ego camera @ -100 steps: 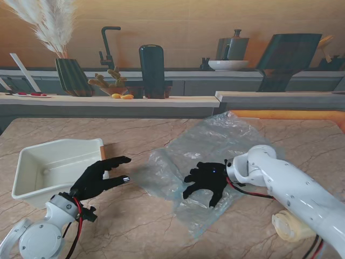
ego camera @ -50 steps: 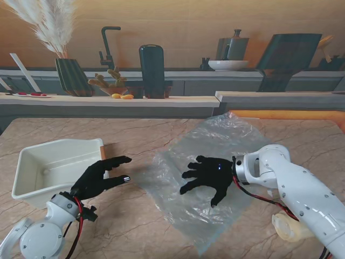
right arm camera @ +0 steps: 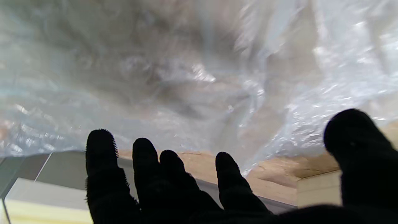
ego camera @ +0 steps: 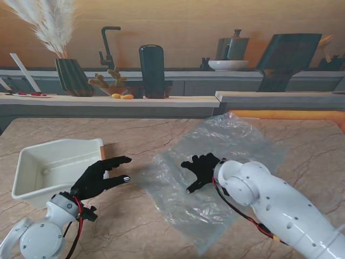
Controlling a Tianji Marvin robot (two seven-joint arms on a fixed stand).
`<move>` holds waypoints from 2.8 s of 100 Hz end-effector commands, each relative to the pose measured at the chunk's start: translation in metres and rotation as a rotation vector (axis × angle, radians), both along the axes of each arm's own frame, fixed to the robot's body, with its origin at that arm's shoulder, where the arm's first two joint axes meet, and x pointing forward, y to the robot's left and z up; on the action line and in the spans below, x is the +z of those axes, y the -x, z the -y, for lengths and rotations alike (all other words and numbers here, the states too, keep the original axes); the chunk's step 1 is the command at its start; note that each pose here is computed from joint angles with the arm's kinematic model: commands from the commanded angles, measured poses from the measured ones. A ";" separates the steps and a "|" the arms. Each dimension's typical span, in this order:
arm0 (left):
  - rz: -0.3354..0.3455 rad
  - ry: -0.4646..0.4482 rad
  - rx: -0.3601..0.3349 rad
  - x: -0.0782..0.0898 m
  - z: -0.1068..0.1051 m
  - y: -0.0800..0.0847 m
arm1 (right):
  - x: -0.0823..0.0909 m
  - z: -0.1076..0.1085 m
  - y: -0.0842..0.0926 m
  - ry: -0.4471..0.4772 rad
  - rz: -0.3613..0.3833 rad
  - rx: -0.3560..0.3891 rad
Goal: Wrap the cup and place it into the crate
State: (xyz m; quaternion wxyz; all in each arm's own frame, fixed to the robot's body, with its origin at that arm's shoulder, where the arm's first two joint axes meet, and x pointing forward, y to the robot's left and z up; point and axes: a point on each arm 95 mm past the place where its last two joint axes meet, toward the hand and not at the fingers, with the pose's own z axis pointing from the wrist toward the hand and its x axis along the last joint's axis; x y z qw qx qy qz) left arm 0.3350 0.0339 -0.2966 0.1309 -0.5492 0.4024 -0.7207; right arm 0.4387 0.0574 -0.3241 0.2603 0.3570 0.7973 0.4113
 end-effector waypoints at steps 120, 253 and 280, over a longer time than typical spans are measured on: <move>-0.022 0.007 -0.008 -0.002 0.004 0.003 | -0.065 -0.024 -0.033 0.190 -0.143 -0.068; -0.021 0.006 -0.002 -0.002 0.003 0.002 | -0.069 0.007 -0.067 0.198 -0.121 0.428; -0.026 0.004 -0.003 -0.003 0.003 0.001 | -0.069 0.004 -0.082 0.178 -0.107 0.402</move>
